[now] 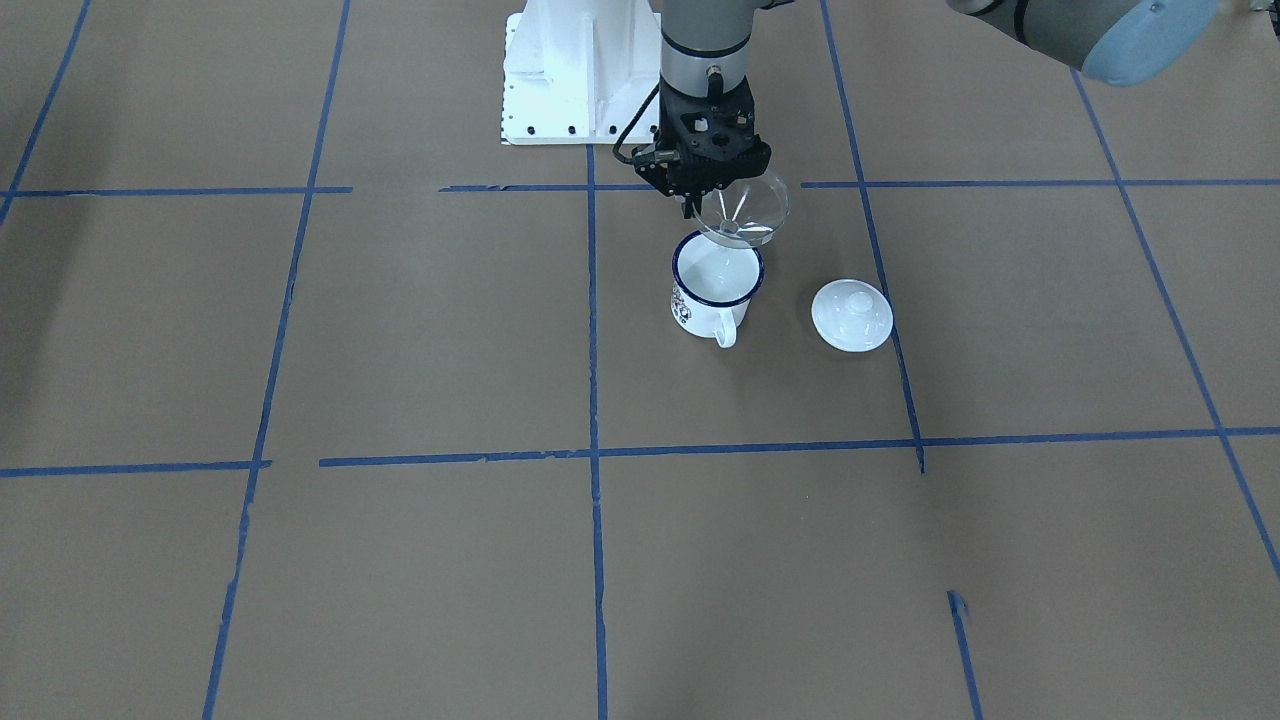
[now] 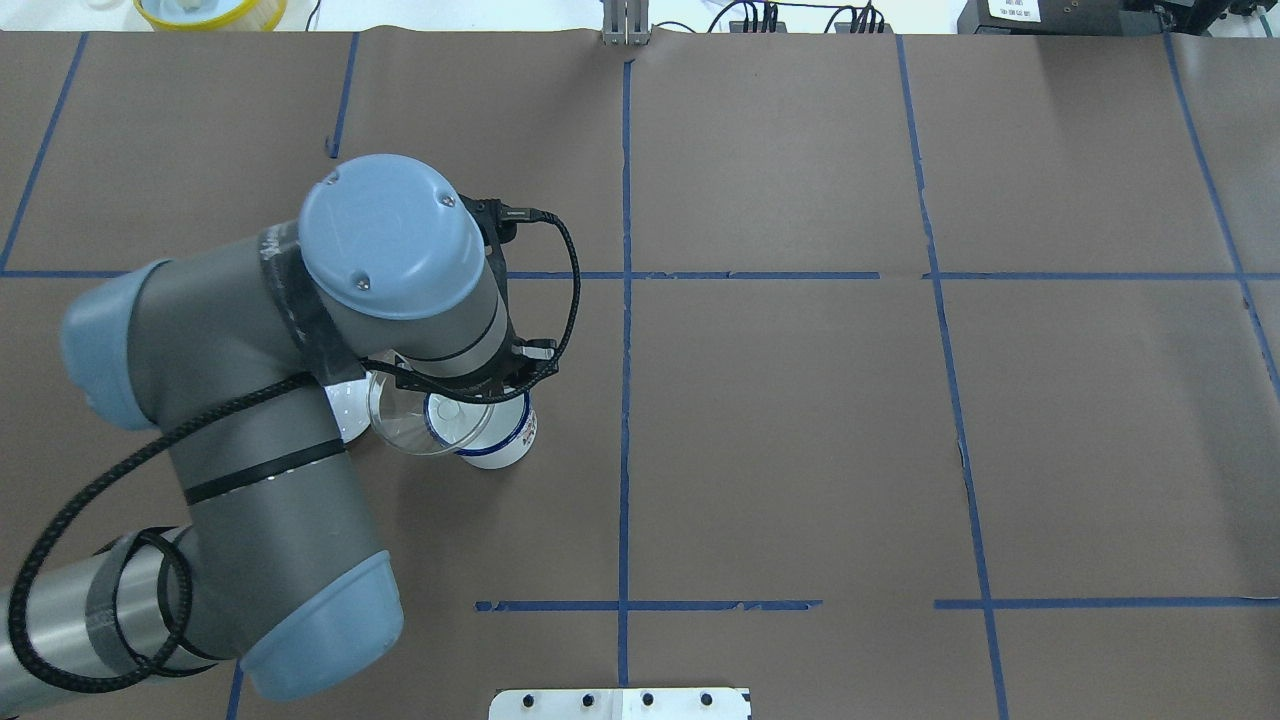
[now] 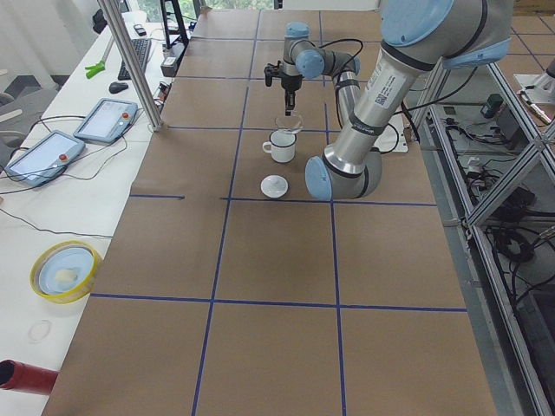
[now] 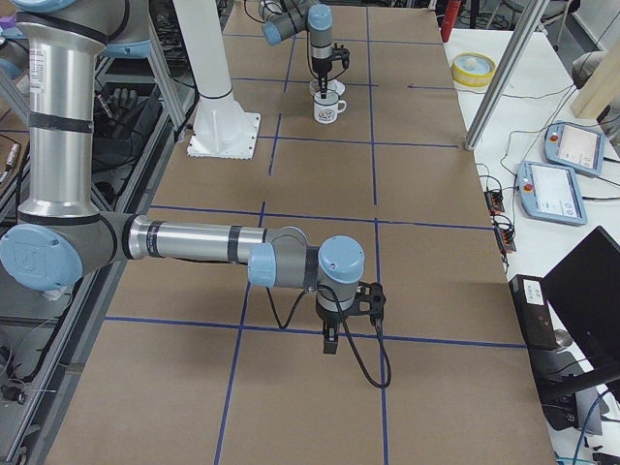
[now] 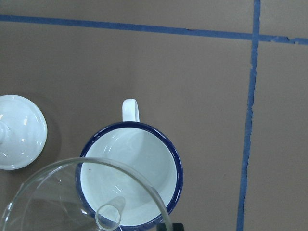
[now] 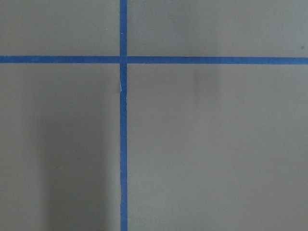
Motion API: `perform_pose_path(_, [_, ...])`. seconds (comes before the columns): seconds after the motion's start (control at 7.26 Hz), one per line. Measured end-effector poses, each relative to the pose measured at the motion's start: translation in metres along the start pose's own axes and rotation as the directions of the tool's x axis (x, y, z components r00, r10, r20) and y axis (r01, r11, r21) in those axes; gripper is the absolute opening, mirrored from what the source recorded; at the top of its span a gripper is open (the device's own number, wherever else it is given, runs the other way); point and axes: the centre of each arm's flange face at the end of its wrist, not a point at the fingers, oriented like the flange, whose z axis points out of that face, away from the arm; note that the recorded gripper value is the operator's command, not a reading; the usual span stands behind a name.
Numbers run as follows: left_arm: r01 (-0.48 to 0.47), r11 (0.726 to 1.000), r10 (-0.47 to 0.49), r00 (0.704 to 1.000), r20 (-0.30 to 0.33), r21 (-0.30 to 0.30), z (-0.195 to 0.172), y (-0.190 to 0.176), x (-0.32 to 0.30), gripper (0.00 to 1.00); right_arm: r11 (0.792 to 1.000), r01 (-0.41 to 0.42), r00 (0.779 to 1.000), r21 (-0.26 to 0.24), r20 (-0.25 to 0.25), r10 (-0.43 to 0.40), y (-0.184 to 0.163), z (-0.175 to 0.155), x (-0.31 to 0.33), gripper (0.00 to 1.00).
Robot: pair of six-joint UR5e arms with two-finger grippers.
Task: Remove funnel from cup
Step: 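Lift the glass funnel out of the mug with the left gripper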
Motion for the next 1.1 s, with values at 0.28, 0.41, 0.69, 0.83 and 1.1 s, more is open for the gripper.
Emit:
perform_pose_path(0.28, [0.057, 0.996, -0.054, 0.997, -0.050, 0.070, -0.056, -0.027, -0.022, 0.00, 1.000, 0.000, 1.000, 0.000, 0.000, 0.000, 0.000, 0.000, 0.000, 1.00])
perform_pose_path(0.41, [0.114, 0.989, -0.106, 0.991, -0.086, 0.098, -0.074, -0.038, -0.030, 0.00, 1.000, 0.000, 1.000, 0.000, 0.000, 0.000, 0.000, 0.000, 0.000, 1.00])
perform_pose_path(0.69, [0.270, 0.947, -0.237, 0.953, -0.187, 0.177, -0.073, -0.067, -0.033, 0.00, 1.000, 0.000, 1.000, 0.000, 0.000, 0.000, 0.000, 0.000, 0.000, 1.00])
perform_pose_path(0.83, [0.345, 0.912, -0.295, 0.927, -0.232, 0.220, -0.054, -0.087, -0.030, 0.00, 1.000, 0.000, 1.000, 0.000, 0.000, 0.000, 0.000, 0.000, 0.000, 1.00])
perform_pose_path(1.1, [0.487, 0.821, -0.399, 0.862, -0.312, 0.297, -0.005, -0.122, -0.035, 0.00, 1.000, 0.000, 1.000, 0.000, 0.000, 0.000, 0.000, 0.000, 0.000, 1.00])
